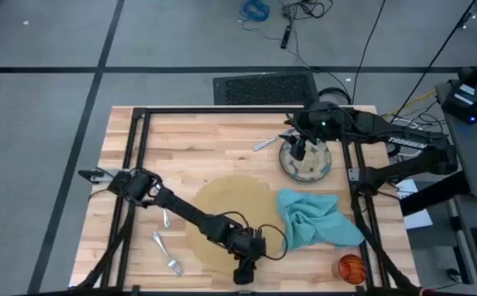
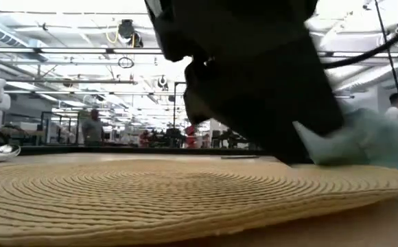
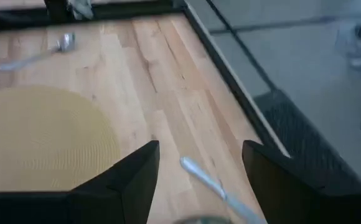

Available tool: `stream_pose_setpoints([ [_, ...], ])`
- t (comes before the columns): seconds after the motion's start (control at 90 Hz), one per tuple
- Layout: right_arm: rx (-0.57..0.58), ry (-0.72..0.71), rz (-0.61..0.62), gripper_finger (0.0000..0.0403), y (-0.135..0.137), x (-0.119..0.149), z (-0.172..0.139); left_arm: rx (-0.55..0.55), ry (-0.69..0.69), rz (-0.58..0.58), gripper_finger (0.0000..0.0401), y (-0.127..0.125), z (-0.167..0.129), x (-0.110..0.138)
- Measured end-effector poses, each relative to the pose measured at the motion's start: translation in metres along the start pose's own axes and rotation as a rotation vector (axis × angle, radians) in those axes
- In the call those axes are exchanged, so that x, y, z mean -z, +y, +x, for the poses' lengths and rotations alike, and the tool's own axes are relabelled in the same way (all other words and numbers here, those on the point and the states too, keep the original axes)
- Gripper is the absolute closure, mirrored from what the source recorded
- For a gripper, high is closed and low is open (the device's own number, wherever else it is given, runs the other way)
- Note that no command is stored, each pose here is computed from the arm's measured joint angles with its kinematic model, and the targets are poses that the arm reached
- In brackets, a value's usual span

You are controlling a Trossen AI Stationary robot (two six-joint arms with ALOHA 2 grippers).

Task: Set table place
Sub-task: Put the blue patterned plate on the brown mat

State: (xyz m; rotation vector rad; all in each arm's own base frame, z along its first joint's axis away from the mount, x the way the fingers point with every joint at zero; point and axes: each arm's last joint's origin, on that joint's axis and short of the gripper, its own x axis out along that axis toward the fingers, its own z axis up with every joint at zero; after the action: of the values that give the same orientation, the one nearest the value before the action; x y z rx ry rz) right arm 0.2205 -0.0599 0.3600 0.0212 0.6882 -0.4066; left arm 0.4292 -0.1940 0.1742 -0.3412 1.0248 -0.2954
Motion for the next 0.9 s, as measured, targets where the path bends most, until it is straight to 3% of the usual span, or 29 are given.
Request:
stream_pose_setpoints([
  [0.122,0.013,0.086,0.046,0.0179,-0.003,0.008,0.000,-0.113,-0.009,0.051,0.0269,0.003,-0.036,-0.007],
  [0.267,0.026,0.204,0.108,0.0179,-0.004,0.019,0.001,-0.425,-0.012,0.131,0.0269,0.006,-0.084,-0.002],
  [0.378,0.036,0.279,0.139,0.0179,-0.003,0.025,0.005,-0.643,0.007,0.133,0.0269,0.014,-0.114,0.013],
  [0.522,0.052,0.362,0.203,0.0179,0.000,0.032,0.013,-0.815,-0.040,0.088,0.0269,0.026,-0.147,0.042],
  [0.7,0.106,0.513,0.280,0.0179,0.001,0.061,0.025,-0.902,-0.231,-0.056,0.0269,0.044,-0.178,0.092],
  [0.811,0.165,0.601,0.361,0.0179,-0.003,0.081,0.033,-0.830,-0.402,-0.130,0.0269,0.052,-0.186,0.109],
  [0.9,0.211,0.648,0.424,0.0179,-0.009,0.094,0.038,-0.758,-0.516,-0.117,0.0269,0.053,-0.192,0.111],
])
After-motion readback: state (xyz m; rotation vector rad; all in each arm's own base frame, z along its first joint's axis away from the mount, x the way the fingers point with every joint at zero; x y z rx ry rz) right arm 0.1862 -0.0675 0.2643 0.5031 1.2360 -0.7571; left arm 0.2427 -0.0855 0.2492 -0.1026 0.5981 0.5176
